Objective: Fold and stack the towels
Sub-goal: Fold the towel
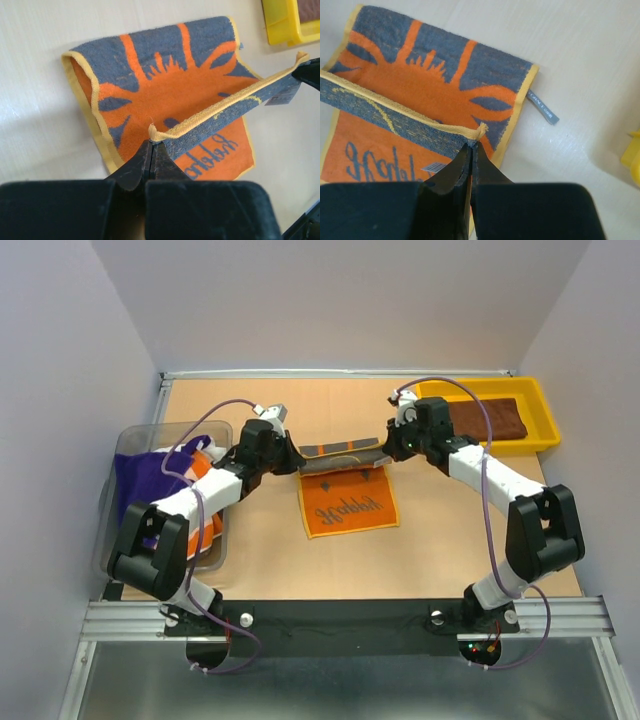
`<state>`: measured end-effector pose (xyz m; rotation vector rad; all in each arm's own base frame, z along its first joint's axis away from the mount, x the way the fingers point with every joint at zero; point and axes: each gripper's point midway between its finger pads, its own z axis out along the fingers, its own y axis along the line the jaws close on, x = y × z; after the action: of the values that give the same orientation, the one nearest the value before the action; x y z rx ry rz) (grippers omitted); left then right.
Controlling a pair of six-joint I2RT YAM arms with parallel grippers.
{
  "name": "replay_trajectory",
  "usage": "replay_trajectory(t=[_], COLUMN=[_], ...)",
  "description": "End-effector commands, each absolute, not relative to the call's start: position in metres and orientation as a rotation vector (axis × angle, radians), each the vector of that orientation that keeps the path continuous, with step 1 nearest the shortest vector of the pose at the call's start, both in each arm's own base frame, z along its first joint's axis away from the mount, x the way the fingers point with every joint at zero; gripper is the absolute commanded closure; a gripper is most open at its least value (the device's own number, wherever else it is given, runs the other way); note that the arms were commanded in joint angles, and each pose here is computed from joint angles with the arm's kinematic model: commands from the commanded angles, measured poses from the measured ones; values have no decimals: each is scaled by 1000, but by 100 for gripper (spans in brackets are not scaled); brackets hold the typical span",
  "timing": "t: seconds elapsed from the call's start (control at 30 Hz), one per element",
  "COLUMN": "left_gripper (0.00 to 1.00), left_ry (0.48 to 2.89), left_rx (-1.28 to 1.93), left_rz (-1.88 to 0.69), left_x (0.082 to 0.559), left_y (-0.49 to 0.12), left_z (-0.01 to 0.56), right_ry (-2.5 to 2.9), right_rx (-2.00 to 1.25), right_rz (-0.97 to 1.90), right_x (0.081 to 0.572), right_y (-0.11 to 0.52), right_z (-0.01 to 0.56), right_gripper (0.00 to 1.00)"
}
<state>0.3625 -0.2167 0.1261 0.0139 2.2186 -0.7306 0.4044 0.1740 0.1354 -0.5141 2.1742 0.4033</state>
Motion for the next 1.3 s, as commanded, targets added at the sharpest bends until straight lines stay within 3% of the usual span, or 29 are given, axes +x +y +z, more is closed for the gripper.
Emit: replay_trajectory(t=[0.0, 0.37, 0.67, 1.0, 1.27], left_gripper=[100, 100, 100, 100, 100], left_ry=[2276, 2313, 2414, 2510, 2510], left_rx=[-45, -56, -85, -120, -154], left_rz=[-623, -624, -594, -541, -413], left_x=[351, 326, 309, 308, 333], left_y=[-193, -192, -190, -194, -180], left_z=[109, 96, 59, 12, 6], right_ry=[2227, 2281, 2412, 2531, 2541], right_rx=[-411, -336, -279, -248, -250], right_rz=[285, 331, 331, 227, 257], right_x=[401, 384, 366, 377, 383], right_y=[141, 140, 135, 126, 132], right_z=[129, 125, 83, 35, 29], right_gripper=[99, 100, 100, 99, 99])
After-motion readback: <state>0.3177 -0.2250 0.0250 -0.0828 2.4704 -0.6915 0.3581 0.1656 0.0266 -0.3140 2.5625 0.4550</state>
